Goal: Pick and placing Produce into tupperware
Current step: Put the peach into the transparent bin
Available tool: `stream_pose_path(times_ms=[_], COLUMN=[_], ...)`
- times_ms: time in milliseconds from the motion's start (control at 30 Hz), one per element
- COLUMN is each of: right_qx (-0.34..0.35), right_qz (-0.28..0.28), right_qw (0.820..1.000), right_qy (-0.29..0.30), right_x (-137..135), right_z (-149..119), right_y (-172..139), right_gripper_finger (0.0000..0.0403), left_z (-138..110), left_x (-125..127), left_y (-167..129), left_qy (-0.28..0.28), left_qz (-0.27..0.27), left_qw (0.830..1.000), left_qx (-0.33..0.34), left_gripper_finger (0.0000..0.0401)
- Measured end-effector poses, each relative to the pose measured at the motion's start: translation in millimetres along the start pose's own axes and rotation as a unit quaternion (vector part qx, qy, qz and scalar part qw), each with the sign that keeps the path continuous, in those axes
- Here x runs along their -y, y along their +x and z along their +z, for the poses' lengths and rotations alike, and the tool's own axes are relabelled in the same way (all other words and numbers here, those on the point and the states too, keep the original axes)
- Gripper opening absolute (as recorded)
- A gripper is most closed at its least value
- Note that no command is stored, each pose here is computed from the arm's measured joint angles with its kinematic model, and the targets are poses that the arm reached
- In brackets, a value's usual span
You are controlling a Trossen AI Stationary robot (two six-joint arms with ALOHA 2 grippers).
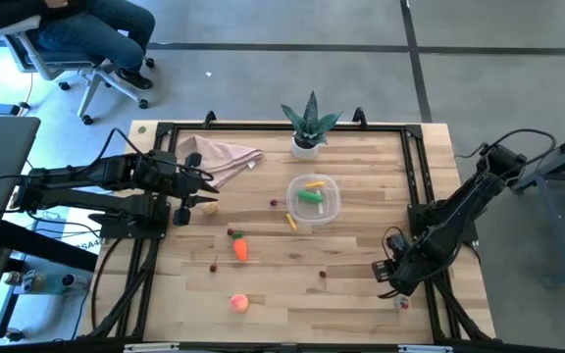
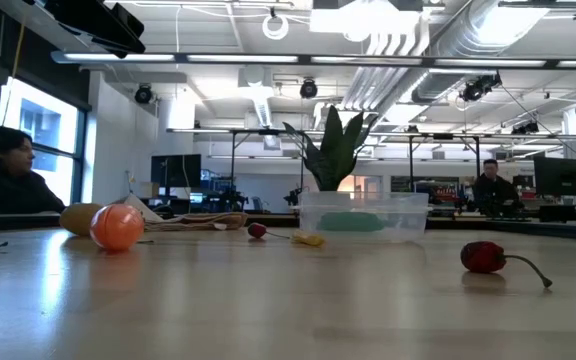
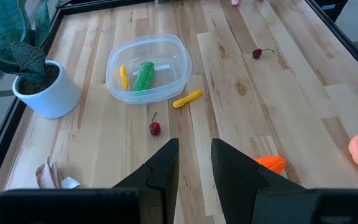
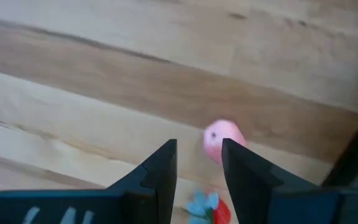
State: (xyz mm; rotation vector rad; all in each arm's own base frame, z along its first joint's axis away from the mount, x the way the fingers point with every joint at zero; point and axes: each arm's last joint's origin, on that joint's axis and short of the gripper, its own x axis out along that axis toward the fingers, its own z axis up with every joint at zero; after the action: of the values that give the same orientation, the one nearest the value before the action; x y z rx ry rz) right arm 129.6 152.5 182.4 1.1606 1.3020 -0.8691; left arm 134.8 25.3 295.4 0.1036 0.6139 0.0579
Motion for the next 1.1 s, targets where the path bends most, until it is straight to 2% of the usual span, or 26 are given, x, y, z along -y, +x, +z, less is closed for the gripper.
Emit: stream_pose_path(times_ms=[100,233,433,1100], right_qx=[-0.009,-0.013,-0.018,-0.02], right_qz=[-0.002,-0.009,-0.053,-0.083], right_qw=[1.0,1.0,0.998,0.996], right_qy=[0.006,0.008,0.009,0.011], right_x=[-0.4,-0.5,-1.0,-9.5], right_z=[-0.9,-1.4,-4.0,-11.3], right_y=[0.1,1.4,13.1,40.8], right_gripper_finger=[0.0126,0.0159,0.0203,0.0209], left_z=[0.0,0.0,0.0,0.0], left_x=[0.0,0.0,0.0,0.0], left_y=[0.0,0.0,-0.1,0.0], left_qy=[0.0,0.0,0.0,0.0], left_qz=[0.0,0.0,0.0,0.0], left_qw=[1.0,1.0,1.0,1.0], left_qx=[0.0,0.0,0.0,0.0], left_gripper_finger=[0.0083,0.0083,0.0083,0.0083])
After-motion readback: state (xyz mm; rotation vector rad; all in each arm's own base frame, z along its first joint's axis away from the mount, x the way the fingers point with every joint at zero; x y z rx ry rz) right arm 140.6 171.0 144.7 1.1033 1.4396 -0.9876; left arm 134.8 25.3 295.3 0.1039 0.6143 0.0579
